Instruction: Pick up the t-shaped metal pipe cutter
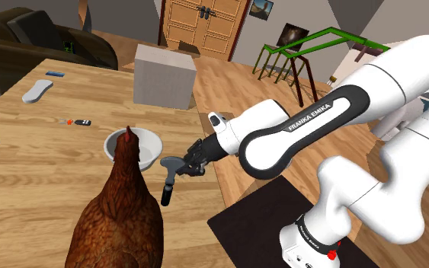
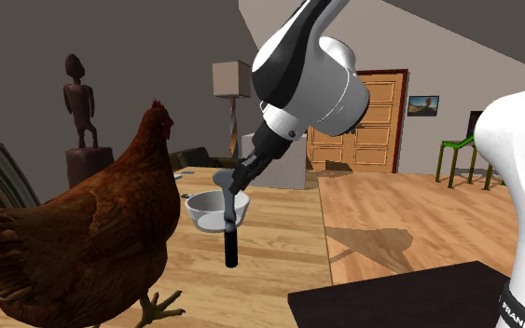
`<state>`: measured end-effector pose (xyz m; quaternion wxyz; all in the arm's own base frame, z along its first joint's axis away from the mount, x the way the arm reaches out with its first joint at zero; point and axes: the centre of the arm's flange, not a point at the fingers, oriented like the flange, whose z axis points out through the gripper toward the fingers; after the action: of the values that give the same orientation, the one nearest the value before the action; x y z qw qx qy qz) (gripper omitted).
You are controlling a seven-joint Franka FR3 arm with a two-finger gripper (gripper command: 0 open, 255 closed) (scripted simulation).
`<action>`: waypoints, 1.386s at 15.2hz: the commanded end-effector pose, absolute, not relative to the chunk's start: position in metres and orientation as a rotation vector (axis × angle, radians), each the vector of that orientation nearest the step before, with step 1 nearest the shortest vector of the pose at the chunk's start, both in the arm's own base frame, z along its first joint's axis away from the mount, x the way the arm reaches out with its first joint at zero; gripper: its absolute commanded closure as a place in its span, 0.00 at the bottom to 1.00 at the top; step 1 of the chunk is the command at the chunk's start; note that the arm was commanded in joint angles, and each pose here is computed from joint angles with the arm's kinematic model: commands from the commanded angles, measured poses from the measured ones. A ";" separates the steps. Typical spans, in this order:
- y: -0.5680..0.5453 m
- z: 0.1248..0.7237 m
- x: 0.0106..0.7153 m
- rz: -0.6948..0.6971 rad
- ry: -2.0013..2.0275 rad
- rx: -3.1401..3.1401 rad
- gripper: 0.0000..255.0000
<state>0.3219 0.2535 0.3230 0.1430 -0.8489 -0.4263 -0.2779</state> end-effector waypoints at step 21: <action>0.253 0.391 0.321 -0.802 -1.230 -2.449 1.00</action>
<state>0.3215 0.2525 0.3848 0.1437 -0.8488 -0.4262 -0.2781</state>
